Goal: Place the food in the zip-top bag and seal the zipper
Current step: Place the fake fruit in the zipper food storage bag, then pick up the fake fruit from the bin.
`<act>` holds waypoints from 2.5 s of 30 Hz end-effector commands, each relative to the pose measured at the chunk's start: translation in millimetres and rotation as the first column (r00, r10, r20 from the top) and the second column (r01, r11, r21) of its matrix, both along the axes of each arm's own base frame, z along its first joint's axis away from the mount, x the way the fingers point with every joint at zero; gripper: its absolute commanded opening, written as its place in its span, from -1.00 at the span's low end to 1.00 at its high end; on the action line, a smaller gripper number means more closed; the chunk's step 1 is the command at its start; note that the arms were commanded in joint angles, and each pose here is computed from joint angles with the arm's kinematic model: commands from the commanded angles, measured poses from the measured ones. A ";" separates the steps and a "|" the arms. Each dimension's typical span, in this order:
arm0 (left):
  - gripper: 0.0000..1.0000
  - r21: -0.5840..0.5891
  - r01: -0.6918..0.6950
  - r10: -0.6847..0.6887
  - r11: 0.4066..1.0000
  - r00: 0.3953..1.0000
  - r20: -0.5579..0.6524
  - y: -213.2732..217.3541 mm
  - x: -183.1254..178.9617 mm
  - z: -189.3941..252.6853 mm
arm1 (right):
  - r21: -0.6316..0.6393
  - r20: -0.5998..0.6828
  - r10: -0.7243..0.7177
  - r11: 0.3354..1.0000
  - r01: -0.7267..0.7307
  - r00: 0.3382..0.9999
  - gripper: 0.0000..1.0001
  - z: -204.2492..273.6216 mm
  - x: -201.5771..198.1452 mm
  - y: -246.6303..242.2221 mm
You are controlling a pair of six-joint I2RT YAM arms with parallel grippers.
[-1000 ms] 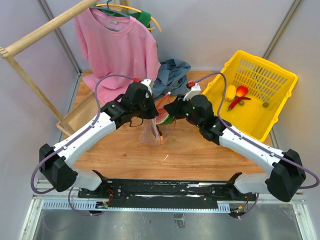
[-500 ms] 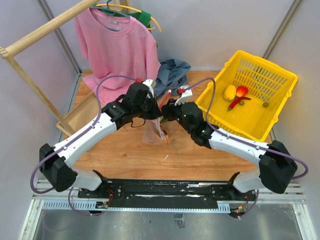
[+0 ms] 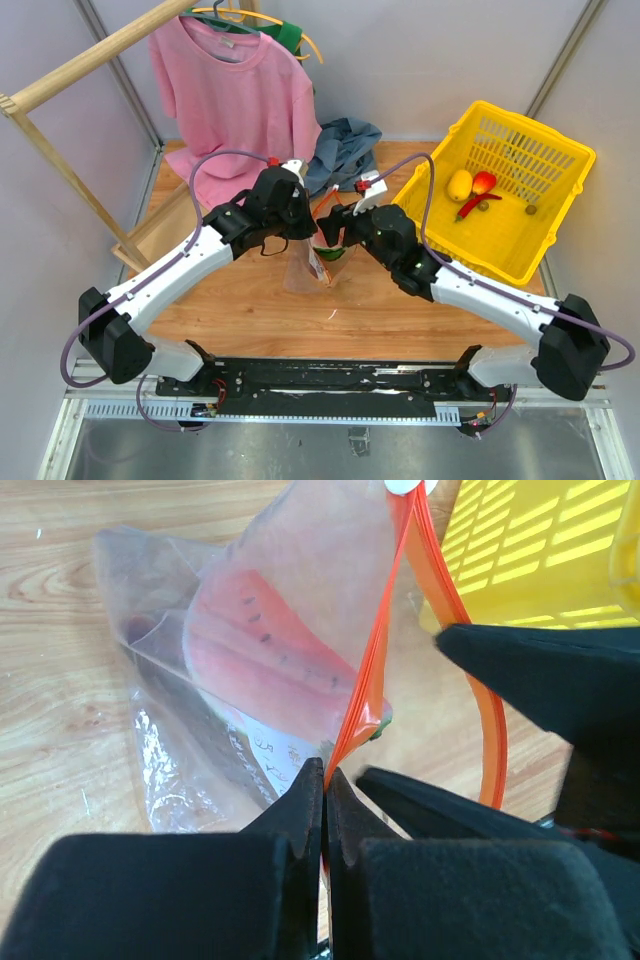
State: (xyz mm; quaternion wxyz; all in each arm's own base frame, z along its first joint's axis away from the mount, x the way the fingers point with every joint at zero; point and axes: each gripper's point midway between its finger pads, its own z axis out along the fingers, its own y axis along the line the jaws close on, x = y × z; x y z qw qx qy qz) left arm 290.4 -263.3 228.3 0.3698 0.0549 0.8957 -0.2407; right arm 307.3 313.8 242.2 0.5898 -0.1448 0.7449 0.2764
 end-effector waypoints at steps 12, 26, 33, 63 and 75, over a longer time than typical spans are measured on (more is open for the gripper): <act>-0.99 0.052 -0.059 0.054 0.997 0.994 0.100 22.0 13.7 19.6 | -0.326 0.122 -0.064 0.940 0.101 0.990 0.55 82.7 -1.7 -81.5; -0.99 0.081 -0.037 0.026 0.996 0.992 0.127 23.5 19.3 21.6 | -0.310 -0.135 -0.605 0.778 0.546 0.785 0.62 58.4 77.5 -268.5; -0.99 0.095 0.001 -0.016 0.995 0.987 0.157 22.0 19.5 27.1 | -0.256 -0.287 -0.709 0.705 0.661 0.644 0.61 13.7 104.7 -343.9; -0.99 0.113 0.031 -0.047 0.993 0.989 0.139 17.1 20.6 20.5 | -0.104 -0.530 -0.628 0.715 0.692 0.569 0.54 -163.9 235.0 -389.4; -0.99 0.117 0.033 -0.047 0.993 0.991 0.127 17.5 19.1 16.1 | -0.082 -0.581 -0.566 0.755 0.650 0.585 0.47 -201.8 242.7 -385.1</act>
